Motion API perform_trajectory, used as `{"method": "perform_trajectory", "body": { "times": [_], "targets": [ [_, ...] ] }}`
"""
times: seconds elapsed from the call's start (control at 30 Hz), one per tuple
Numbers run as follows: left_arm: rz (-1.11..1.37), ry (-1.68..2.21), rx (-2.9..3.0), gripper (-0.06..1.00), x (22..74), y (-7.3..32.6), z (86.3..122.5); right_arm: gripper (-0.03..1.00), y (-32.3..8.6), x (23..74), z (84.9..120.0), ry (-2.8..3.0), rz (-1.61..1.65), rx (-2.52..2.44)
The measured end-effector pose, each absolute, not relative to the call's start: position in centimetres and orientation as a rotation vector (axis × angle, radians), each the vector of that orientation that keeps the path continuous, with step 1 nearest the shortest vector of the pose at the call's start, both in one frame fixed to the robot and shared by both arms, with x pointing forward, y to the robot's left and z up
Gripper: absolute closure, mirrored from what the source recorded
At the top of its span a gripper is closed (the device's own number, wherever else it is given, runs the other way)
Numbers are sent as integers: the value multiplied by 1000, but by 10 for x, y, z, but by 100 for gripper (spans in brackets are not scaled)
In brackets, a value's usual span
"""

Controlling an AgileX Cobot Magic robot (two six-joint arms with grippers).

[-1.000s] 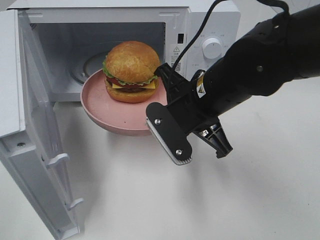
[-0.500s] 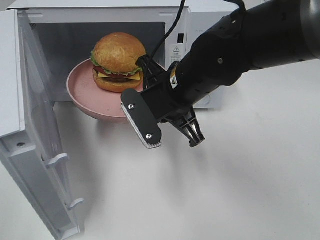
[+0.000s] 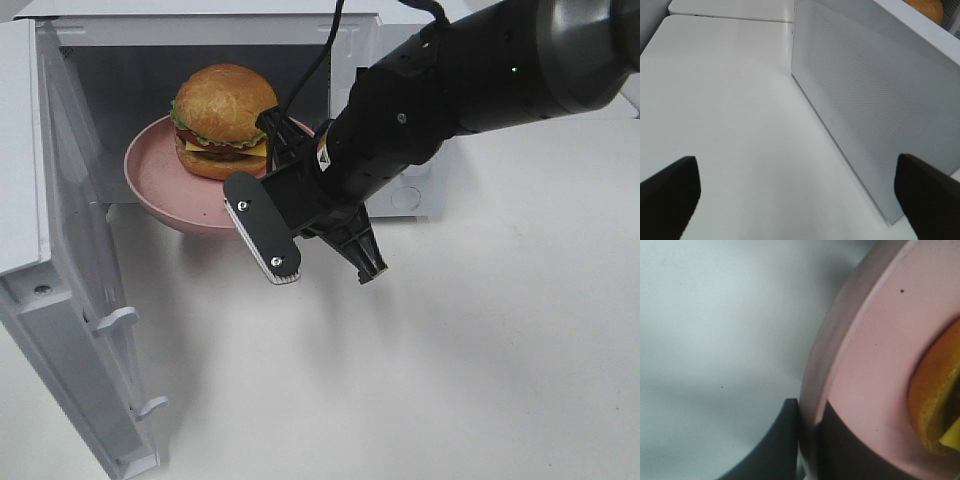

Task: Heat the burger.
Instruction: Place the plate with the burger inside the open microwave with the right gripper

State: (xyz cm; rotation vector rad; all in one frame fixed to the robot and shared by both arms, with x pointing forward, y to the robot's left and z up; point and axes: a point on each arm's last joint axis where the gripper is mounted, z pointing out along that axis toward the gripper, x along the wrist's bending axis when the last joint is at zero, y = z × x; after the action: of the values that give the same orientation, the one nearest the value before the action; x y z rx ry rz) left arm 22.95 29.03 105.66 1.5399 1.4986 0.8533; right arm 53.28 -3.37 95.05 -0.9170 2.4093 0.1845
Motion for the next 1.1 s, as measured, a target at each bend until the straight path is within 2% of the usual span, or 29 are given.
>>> {"method": "perform_trajectory", "body": {
  "times": [1.1],
  "targets": [
    [853,1499,1540,-3,229,290,1057,93,4,584,944,2437,160,-675]
  ]
}}
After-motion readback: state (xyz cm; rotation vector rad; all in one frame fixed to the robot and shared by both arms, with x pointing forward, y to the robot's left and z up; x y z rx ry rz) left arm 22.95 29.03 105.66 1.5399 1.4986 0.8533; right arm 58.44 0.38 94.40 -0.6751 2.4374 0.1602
